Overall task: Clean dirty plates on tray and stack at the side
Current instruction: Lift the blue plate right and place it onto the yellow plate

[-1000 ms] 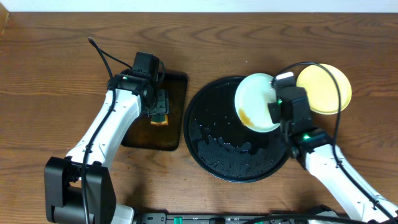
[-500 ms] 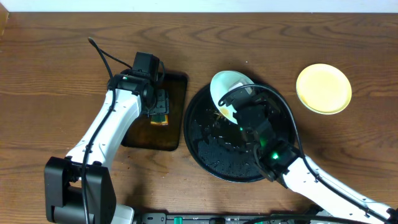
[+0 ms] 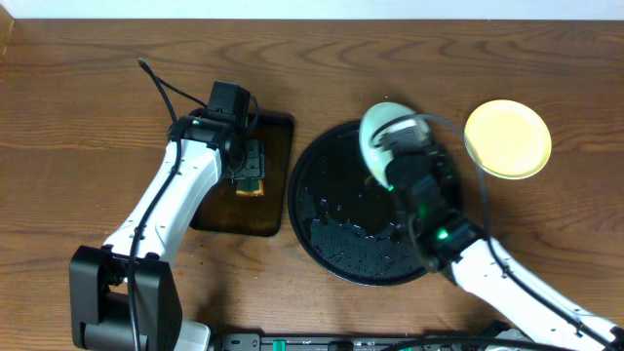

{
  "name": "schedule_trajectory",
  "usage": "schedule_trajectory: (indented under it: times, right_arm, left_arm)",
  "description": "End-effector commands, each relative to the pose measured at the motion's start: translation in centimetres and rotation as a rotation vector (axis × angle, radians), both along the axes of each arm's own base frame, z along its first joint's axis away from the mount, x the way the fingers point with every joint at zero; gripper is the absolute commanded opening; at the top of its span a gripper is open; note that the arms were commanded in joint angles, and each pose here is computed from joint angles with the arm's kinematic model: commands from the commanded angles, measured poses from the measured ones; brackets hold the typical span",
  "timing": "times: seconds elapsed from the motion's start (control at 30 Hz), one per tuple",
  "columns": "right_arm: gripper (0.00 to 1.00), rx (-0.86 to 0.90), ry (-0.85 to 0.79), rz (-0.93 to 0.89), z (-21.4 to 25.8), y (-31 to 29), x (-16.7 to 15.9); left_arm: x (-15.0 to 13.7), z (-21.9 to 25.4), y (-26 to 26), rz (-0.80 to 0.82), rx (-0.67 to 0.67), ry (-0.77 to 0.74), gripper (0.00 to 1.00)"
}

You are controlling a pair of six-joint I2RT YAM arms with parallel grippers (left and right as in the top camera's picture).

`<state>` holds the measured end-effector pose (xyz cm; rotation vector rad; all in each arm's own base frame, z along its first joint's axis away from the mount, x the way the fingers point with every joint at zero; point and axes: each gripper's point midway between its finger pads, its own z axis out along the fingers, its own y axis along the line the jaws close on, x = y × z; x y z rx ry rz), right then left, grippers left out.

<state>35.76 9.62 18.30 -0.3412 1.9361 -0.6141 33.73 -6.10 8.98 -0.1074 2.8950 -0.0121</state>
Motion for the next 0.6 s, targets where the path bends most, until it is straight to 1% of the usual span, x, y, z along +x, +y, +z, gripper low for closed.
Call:
schedule_trajectory:
  times: [0.0,0.17,0.3,0.57]
  right_arm:
    - [0.01,0.268,-0.054,-0.089,0.6,-2.1,1.3]
    - [0.01,0.385,-0.077,-0.185,0.6,-6.1,2.7]
    - [0.01,0.506,-0.13,-0.298,0.8,-10.6,3.4]
    - [0.01,0.774,-0.235,-0.557,-0.2,-19.7,2.6]
  left_arm:
    - [-0.1,-0.2,0.1,-0.006,0.001,0.011,0.7]
    - [-0.1,-0.2,0.1,-0.006,0.001,0.011,0.7]
    - [-0.1,-0.2,0.1,-0.006,0.001,0.011,0.7]
    - [-0.1,-0.2,0.1,-0.006,0.001,0.011,0.7]
